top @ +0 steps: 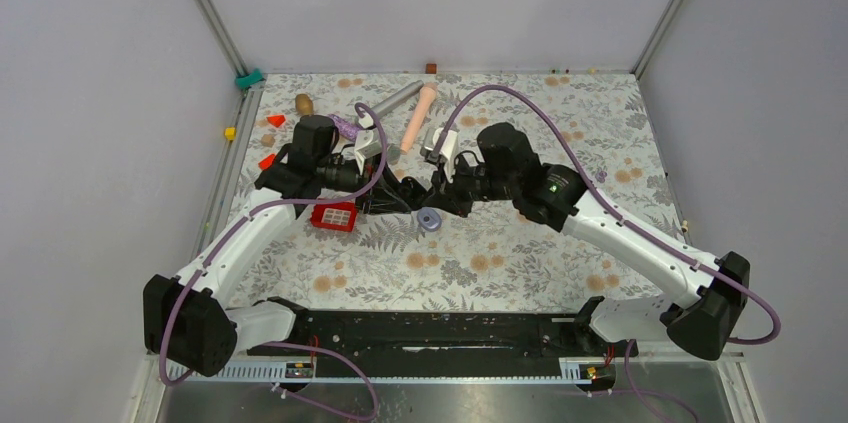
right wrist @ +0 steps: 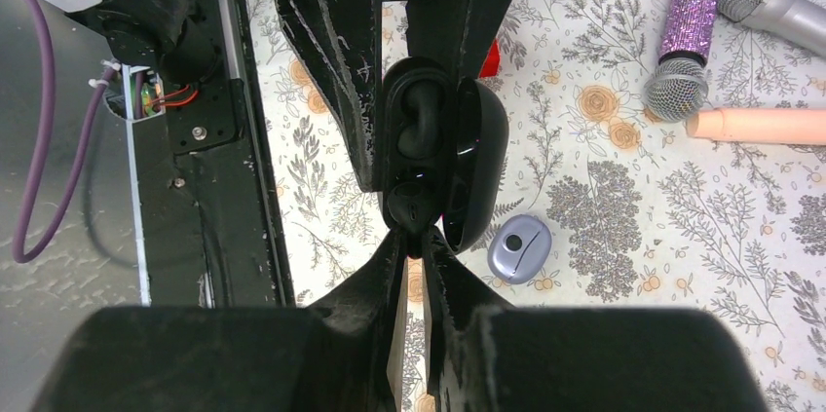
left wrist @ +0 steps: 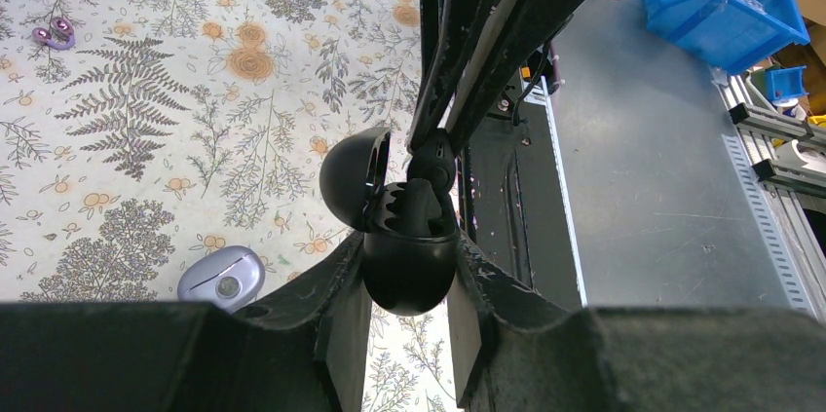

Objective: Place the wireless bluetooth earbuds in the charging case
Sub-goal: Place the earbud in the charging case, then close the charging case, then place the charging case at the center of the board, then pick up the charging case at the center of the board.

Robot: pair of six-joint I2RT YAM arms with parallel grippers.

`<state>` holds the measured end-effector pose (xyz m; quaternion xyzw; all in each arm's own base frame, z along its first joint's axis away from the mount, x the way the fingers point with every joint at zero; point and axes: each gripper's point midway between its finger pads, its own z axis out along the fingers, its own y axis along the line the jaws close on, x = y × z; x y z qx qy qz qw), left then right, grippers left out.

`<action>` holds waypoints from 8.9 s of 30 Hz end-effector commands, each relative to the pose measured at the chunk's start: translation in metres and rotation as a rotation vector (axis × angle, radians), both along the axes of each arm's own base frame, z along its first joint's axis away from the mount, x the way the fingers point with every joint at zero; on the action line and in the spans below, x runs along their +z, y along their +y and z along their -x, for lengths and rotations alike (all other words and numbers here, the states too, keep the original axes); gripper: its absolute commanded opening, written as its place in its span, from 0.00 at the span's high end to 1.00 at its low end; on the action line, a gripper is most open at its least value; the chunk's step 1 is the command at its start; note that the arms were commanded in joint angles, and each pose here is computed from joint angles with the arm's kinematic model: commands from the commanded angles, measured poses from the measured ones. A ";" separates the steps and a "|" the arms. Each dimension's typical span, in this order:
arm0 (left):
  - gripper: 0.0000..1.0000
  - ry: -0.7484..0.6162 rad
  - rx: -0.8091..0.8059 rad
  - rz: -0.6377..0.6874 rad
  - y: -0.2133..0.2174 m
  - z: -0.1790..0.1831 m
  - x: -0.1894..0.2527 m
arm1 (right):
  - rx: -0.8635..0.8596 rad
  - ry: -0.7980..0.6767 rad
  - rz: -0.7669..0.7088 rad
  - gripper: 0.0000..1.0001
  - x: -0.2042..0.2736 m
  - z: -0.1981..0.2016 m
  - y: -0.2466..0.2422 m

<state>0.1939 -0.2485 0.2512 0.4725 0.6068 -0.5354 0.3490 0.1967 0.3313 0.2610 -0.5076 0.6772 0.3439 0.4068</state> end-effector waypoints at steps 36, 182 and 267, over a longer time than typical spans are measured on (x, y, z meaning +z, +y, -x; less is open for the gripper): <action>1.00 -0.054 -0.045 0.046 -0.003 0.004 0.012 | 0.049 -0.081 0.026 0.83 0.014 0.010 0.009; 0.16 0.255 -0.013 -0.593 -0.248 -0.037 -0.163 | -0.983 -0.508 -0.013 0.01 0.083 -0.086 -0.265; 0.50 -0.286 0.256 -0.473 -0.096 -0.067 -0.027 | -0.626 0.725 -0.326 0.18 -0.013 -0.120 -0.125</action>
